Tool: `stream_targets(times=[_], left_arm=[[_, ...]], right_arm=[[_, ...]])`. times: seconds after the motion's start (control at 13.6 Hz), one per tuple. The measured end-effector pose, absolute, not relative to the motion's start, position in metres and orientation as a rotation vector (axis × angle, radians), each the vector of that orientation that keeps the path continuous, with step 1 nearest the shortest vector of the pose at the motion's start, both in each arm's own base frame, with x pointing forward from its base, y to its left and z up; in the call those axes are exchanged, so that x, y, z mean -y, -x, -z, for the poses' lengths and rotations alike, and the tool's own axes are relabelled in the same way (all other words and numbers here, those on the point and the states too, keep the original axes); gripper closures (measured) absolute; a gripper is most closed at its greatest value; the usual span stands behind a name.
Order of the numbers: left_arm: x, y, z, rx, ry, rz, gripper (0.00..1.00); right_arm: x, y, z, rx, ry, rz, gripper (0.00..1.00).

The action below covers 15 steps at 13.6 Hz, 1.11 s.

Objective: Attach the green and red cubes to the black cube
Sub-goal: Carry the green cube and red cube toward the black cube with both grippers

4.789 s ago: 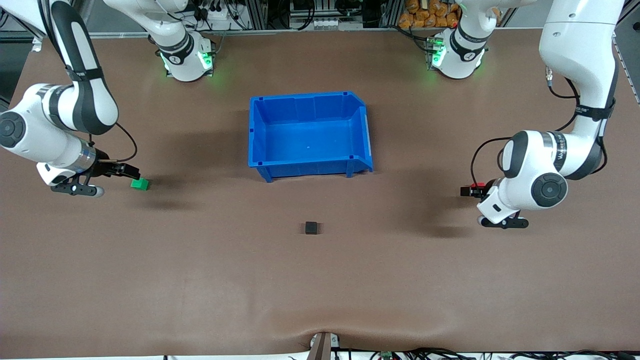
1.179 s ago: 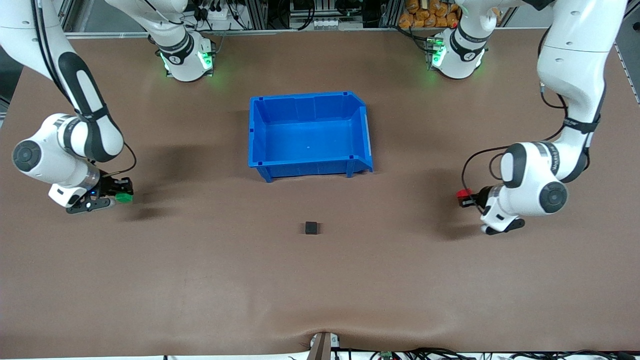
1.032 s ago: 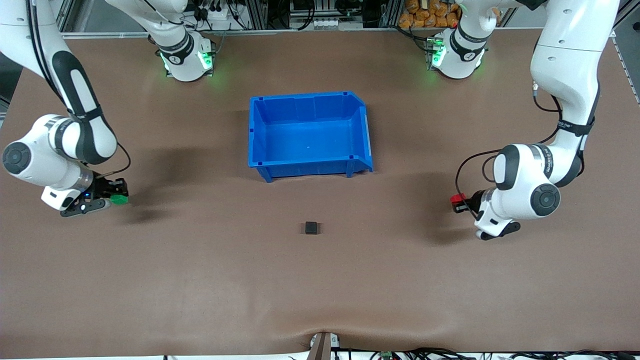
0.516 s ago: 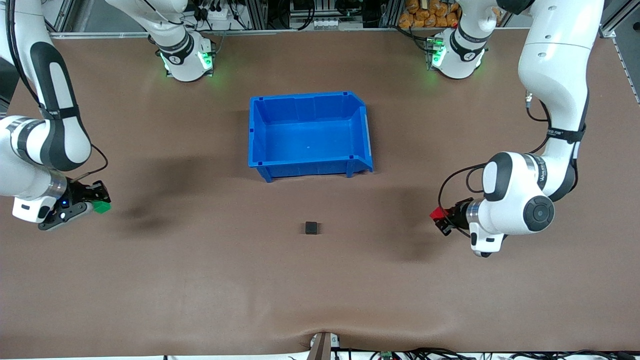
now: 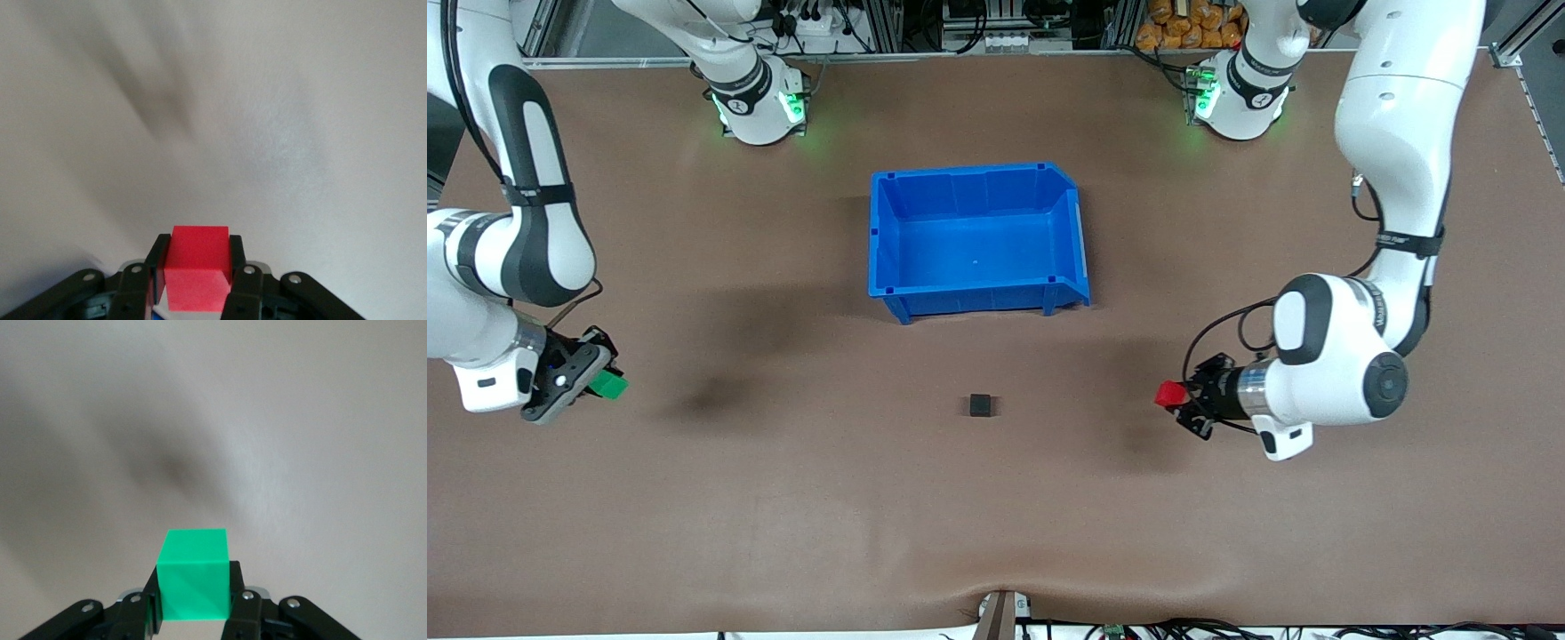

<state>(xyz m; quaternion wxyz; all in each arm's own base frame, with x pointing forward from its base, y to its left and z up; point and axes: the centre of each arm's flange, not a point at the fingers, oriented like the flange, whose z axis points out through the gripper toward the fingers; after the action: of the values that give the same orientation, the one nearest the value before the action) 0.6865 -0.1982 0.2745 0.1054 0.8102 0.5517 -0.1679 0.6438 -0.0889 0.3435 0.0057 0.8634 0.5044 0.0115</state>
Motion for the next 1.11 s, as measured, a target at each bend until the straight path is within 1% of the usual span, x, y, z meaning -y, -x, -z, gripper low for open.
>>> stream_targets(times=[0.29,0.59,0.88,1.11], left_arm=[[0.257,-0.683,-0.245,-1.810,-2.280,0.505,0.61],[0.287,-0.684,-0.246,-1.804,-2.230,0.412,0.61],[0.340,-0.667,-0.228,-1.833,-2.175,0.359,0.61],[0.375,-0.655,-0.216,-1.843,-2.129,0.319,0.61]], right_arm=[[0.020,-0.651,-0.345,-1.802,-2.572,-0.024,0.61],[-0.060,-0.653,-0.338,-1.958,-2.460,-0.017,0.61],[-0.136,-0.648,-0.328,-2.065,-2.376,-0.007,0.61],[-0.160,-0.654,-0.309,-2.104,-2.349,0.010,0.61]])
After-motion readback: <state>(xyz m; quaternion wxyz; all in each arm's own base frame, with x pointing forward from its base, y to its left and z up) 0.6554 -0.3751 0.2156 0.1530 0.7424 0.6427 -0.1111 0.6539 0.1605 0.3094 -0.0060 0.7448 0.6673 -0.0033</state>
